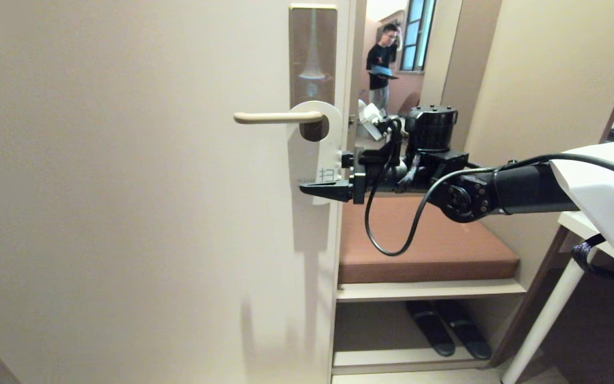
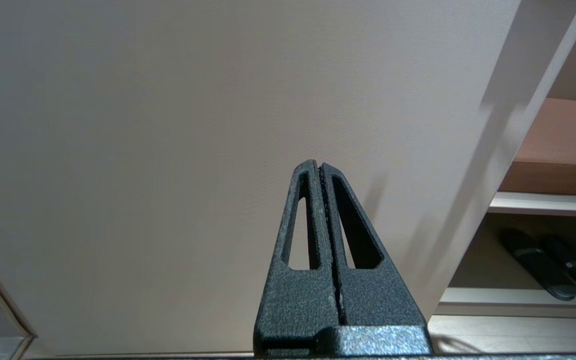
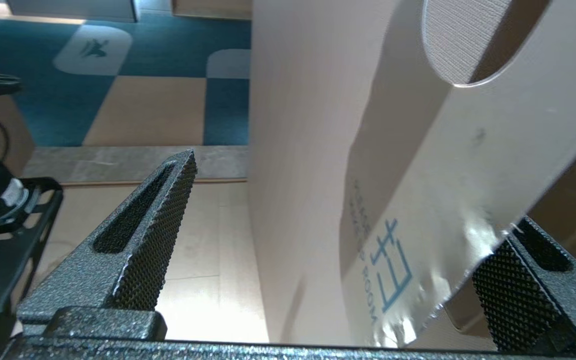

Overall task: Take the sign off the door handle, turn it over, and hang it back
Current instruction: Take down the sign

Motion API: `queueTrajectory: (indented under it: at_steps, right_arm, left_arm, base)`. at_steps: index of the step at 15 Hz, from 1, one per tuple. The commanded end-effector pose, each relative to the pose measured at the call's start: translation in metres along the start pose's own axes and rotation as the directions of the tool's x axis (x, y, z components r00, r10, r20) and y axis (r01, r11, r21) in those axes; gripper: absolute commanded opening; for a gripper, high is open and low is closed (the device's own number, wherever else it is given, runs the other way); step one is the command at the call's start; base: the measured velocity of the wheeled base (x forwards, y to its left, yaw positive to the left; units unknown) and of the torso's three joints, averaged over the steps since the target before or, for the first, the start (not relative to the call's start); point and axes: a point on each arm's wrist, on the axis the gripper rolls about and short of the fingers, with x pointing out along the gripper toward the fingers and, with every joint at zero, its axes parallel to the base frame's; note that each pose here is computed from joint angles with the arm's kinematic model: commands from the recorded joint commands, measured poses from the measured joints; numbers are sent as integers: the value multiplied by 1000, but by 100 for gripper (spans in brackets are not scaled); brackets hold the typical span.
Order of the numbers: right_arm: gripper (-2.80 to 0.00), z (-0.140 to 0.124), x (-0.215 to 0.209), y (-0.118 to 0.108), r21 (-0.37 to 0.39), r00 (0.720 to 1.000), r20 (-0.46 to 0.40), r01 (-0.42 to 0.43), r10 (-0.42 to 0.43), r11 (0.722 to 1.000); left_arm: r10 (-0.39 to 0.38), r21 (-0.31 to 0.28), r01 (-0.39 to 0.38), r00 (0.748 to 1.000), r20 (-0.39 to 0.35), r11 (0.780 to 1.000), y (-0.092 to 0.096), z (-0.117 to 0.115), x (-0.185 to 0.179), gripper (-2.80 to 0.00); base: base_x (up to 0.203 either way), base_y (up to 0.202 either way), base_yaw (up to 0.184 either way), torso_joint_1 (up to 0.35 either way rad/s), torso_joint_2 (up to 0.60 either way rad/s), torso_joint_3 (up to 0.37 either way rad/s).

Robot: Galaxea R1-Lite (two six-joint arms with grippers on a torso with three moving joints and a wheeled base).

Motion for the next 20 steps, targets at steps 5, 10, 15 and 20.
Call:
queueTrajectory:
  at_steps: [5,10,15,20]
  right_arm:
    - [0,-3,2,0,30,999,2,-48,48,998]
    - [0,-6,5,0,34,998,1,-70,70,997]
    - [0,-9,9,0,39,997,-2,-79,79,996]
    - [0,-6,12,-5,18,997,10,-79,78,997]
  left_arm:
    - [1,-1,-1,1000,1,1000,0,0,0,-280]
    - [0,-1,0,1000,1,1000,0,0,0,-280]
    - [0,-1,0,1000,1,1000,0,0,0,-280]
    - [2,-1,-2,1000,1,1000,0,0,0,-280]
  base:
    - [0,0,0,0,0,0]
    - [0,0,0,0,0,0]
    - [0,0,0,0,0,0]
    - [0,0,0,0,0,0]
